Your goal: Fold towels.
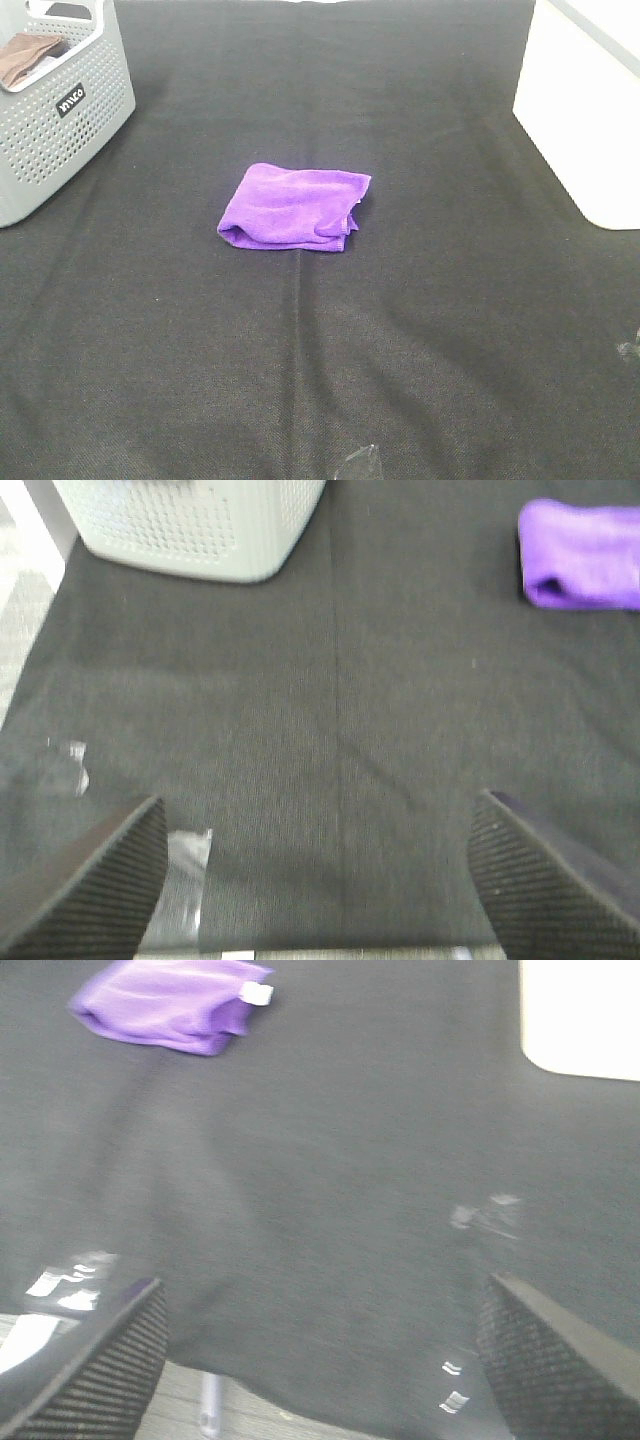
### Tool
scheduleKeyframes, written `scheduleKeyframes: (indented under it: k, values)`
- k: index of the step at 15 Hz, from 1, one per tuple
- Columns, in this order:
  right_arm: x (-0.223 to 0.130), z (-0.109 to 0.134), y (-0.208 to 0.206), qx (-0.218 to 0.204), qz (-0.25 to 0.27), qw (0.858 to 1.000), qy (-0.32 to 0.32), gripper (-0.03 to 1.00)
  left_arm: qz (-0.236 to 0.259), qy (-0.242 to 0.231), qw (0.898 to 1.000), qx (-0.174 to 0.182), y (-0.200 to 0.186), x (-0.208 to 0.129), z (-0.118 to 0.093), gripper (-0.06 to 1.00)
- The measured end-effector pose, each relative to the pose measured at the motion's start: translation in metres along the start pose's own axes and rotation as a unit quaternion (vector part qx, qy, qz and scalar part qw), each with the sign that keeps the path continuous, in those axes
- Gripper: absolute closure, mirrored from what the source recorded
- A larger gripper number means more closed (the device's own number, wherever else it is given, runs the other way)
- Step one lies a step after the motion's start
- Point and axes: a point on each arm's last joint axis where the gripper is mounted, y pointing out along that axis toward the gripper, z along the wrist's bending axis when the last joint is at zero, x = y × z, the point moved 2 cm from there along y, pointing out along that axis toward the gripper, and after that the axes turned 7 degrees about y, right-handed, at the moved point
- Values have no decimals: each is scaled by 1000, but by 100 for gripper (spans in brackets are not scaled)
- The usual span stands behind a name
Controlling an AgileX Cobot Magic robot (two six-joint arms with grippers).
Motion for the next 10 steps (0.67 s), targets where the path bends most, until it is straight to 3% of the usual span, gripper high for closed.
scheduleKeyframes:
  k: [7,10]
  values:
    - [0,-1,0,-4,0,1000,-1,17,-20,-6,1000,-11,7,2,-2,18]
    - [0,-1,0,-4,0,1000,-1,17,-23,5,999,-31,7,2,-2,18]
